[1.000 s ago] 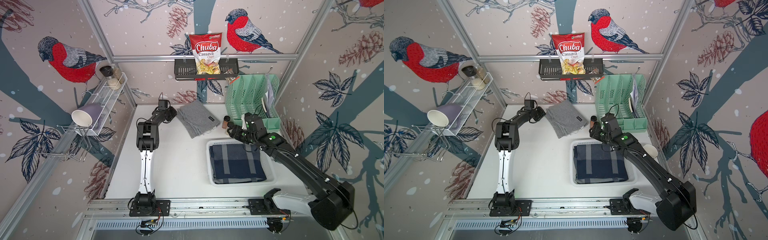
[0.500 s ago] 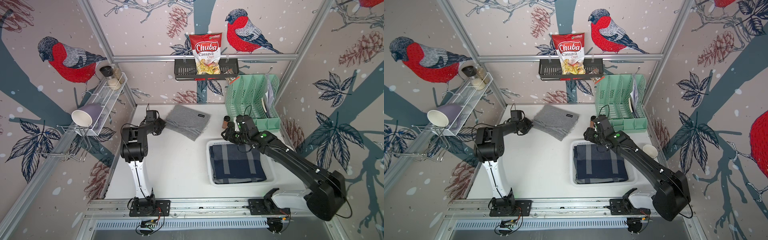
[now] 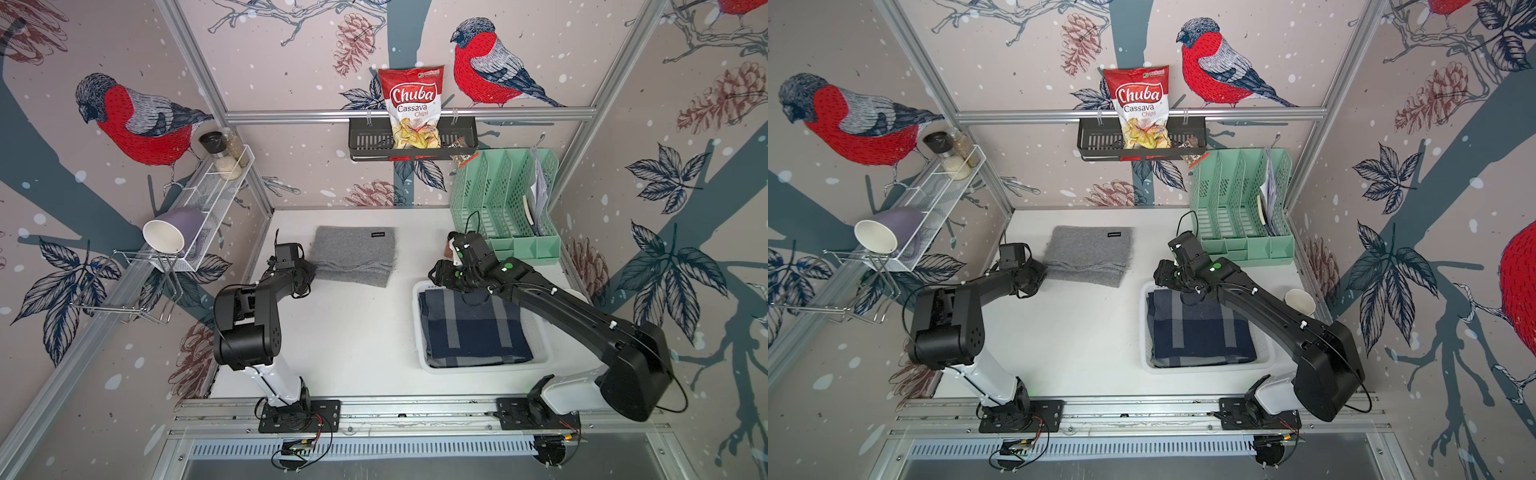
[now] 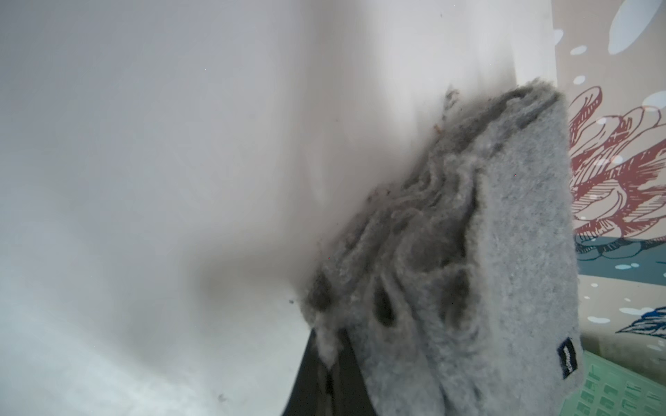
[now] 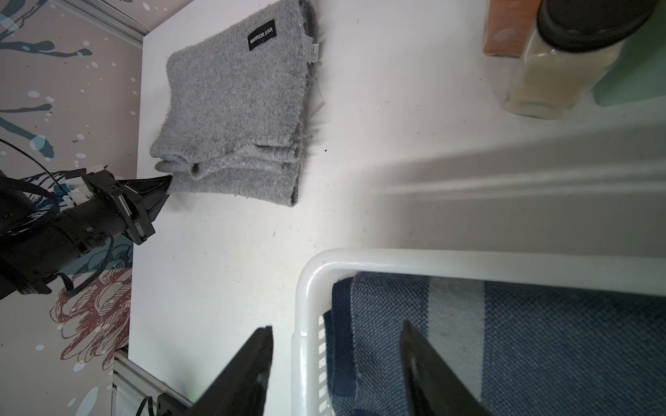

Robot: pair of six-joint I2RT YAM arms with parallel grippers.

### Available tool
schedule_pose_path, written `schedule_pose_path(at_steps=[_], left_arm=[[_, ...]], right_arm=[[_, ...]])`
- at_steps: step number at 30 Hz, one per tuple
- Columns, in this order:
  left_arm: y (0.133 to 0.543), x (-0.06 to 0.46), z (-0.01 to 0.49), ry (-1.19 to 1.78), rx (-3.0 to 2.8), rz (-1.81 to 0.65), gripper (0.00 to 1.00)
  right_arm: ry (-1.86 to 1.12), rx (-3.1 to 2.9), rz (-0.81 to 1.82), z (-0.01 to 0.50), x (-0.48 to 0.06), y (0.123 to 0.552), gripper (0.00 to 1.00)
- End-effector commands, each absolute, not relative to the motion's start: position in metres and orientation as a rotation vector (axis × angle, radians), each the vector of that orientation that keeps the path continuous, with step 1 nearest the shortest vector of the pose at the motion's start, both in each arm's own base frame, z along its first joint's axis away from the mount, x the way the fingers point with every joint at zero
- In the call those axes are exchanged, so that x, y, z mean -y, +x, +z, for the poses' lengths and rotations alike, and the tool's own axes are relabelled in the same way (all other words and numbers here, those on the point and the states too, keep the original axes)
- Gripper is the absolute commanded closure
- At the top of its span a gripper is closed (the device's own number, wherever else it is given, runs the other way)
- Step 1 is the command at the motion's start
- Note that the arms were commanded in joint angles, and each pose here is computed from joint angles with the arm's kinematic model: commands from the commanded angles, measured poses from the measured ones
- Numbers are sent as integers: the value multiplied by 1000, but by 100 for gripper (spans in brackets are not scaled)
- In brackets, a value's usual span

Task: Put the folded scarf in the basket
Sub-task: Move the scarf to the center of the board.

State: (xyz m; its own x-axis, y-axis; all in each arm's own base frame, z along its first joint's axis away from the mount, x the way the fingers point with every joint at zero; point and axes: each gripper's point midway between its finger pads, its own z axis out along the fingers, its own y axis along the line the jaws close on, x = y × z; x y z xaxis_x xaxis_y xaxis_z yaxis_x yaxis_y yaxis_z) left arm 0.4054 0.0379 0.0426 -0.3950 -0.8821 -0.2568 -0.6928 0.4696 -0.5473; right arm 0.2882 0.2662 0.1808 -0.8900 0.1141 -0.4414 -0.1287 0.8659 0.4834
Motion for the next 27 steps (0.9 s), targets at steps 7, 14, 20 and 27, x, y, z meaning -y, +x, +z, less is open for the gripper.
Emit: schedule_pose_path(at_steps=[7,14,20,27], left_arm=[[336,-51,34,-1417,-2185,-332,100],[287,-53,35,-1476,-2163,-279,100],[251,-51,33,-1509,-2167,-241,100],[222,-57,36,-1541,-2123,-171,100]], right_arm=[[-95,-2591,726,179,-296,282,37],[-175,-2610,741,172,-324,271,33],[-230,-2628,762,168,-350,266,32],[-265,-2645,770,161,-369,262,32]])
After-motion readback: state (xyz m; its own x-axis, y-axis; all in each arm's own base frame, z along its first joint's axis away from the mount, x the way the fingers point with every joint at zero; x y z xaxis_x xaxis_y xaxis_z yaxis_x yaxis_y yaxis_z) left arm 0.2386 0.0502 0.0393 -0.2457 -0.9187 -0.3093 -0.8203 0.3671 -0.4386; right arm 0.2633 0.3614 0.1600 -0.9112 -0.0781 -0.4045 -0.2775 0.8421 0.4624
